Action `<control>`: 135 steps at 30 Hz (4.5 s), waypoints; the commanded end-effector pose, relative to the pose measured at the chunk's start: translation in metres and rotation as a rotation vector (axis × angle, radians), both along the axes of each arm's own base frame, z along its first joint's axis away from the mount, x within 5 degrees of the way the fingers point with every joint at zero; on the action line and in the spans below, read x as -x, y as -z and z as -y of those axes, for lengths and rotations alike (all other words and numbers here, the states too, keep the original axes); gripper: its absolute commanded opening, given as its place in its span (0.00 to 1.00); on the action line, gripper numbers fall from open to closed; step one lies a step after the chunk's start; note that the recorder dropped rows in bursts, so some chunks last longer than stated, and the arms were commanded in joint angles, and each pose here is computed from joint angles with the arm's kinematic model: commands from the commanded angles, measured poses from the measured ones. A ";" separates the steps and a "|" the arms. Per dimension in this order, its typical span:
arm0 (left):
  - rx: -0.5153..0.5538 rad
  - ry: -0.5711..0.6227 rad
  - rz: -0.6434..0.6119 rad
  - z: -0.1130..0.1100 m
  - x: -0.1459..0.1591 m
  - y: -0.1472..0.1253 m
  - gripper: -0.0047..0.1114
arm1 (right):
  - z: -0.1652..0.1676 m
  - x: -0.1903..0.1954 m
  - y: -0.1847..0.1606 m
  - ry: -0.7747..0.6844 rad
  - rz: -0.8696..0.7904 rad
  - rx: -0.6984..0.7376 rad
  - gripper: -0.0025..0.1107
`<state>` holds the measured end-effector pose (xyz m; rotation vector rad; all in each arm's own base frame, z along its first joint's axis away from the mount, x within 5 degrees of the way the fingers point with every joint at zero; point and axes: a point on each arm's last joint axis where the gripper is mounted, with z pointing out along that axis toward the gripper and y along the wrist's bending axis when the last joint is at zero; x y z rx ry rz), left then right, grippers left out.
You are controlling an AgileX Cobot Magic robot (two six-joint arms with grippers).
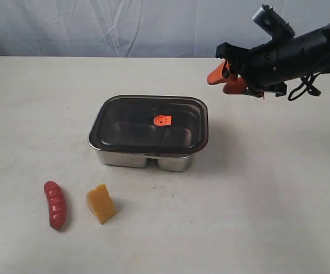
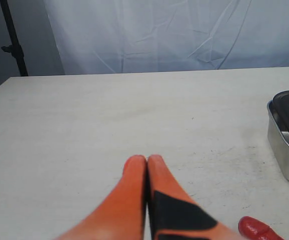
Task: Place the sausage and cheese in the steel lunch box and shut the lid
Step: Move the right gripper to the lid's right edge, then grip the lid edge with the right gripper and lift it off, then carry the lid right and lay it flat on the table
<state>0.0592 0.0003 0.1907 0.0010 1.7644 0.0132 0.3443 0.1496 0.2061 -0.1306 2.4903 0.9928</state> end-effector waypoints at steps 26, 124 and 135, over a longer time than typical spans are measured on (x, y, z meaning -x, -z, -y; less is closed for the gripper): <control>0.001 -0.003 0.003 0.000 0.001 0.001 0.04 | 0.017 -0.015 0.093 -0.183 -0.207 -0.361 0.45; -0.007 -0.001 0.005 0.000 0.001 0.001 0.04 | 0.008 0.171 0.000 -0.889 0.578 0.750 0.01; -0.007 -0.001 0.005 0.000 0.001 0.001 0.04 | -0.019 0.182 0.026 -0.888 0.464 0.637 0.08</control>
